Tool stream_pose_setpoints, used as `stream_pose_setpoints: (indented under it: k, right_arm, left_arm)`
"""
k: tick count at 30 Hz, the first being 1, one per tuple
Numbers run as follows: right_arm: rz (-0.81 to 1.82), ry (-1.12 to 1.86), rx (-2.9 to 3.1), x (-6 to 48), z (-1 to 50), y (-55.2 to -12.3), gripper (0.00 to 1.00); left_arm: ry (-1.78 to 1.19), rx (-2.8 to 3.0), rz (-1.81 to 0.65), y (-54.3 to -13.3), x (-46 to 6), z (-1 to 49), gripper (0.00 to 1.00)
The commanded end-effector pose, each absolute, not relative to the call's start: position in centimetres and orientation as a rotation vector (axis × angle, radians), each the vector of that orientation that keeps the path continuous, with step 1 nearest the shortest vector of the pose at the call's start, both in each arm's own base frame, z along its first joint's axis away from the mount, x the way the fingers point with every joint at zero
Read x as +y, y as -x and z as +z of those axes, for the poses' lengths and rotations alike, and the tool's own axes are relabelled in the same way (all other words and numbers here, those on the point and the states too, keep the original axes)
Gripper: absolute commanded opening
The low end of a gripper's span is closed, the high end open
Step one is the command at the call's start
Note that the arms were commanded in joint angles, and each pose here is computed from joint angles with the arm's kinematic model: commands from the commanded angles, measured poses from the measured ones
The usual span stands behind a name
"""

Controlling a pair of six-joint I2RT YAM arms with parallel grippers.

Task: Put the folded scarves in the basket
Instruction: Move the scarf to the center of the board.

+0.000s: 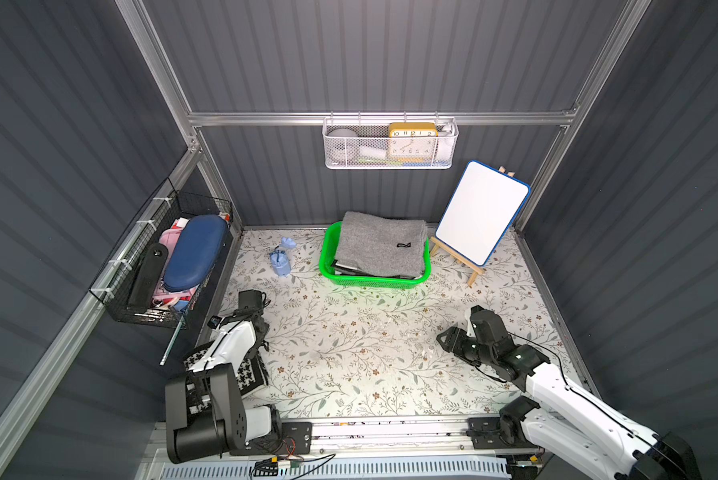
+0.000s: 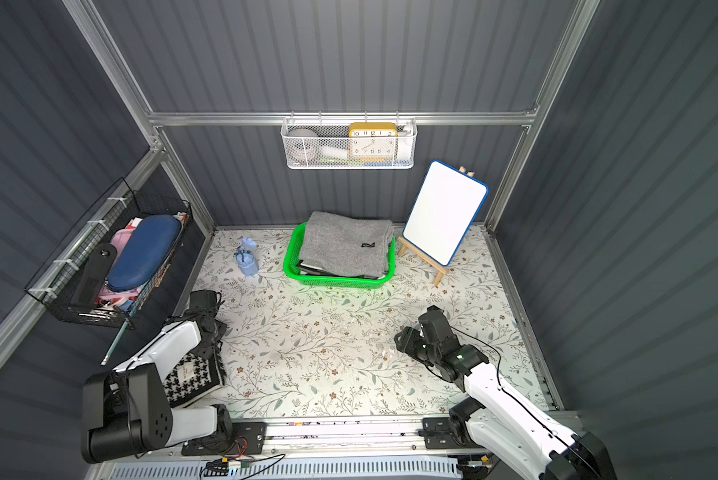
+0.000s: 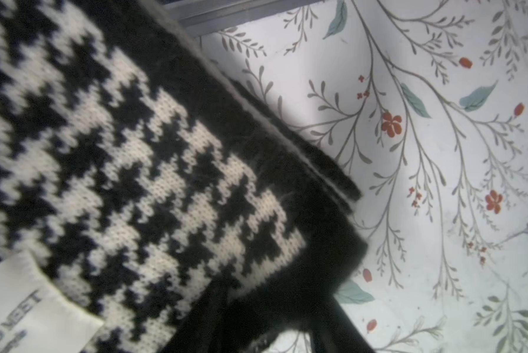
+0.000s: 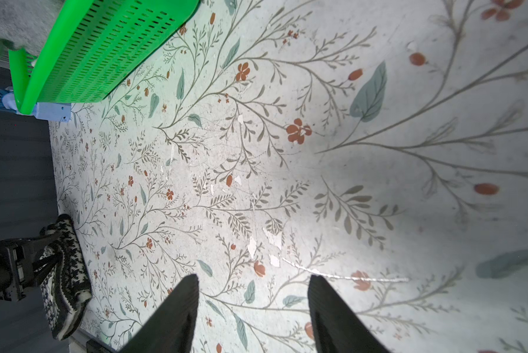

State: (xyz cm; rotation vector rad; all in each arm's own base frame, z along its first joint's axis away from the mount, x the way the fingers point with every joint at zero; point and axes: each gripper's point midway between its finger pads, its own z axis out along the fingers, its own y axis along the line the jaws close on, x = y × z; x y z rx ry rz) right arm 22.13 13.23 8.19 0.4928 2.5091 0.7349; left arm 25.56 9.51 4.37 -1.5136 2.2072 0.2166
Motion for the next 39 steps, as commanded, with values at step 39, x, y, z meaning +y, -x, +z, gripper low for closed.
stream_pose_setpoints:
  k: [39]
  right_arm:
    - [0.738, -0.546, 2.525, 13.0, 6.9, -21.6, 0.62]
  left_arm:
    - [0.445, 2.663, -0.673, -22.4, -23.2, 4.7, 0.00]
